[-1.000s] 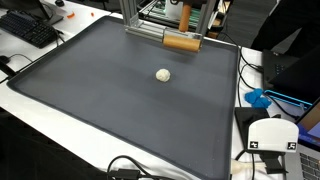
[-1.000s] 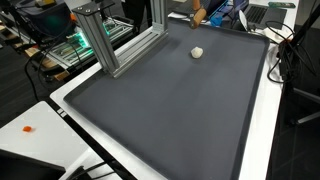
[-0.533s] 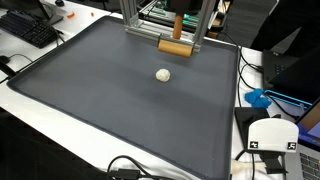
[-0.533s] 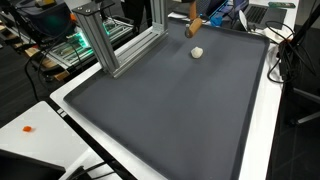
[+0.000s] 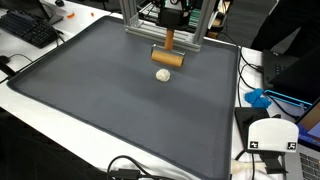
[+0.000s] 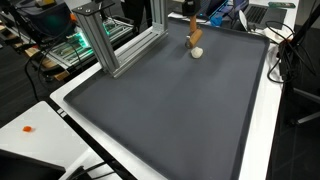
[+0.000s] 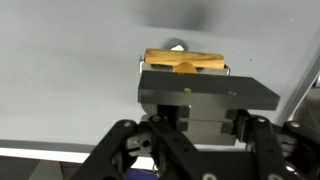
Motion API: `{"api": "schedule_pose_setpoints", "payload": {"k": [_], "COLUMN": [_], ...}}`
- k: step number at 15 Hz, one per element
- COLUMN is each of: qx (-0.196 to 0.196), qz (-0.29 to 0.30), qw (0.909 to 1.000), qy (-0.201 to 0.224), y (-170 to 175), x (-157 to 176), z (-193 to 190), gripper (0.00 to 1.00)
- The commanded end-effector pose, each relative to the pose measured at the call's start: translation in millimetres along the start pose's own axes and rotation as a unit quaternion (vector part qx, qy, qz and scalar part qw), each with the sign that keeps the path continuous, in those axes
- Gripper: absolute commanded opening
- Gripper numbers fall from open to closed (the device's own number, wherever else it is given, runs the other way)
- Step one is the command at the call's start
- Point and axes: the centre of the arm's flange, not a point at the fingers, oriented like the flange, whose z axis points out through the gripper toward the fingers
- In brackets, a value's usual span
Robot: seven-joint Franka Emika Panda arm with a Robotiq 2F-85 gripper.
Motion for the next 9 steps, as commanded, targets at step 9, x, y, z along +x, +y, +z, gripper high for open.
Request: {"api": "schedule_pose_setpoints", "payload": {"k": [9], "qx": [-0.020], "qz": [0.005], "qw": [0.9998], "qy": [0.007], "y": [6], "x": [18], "z": [46], "gripper": [0.35]}}
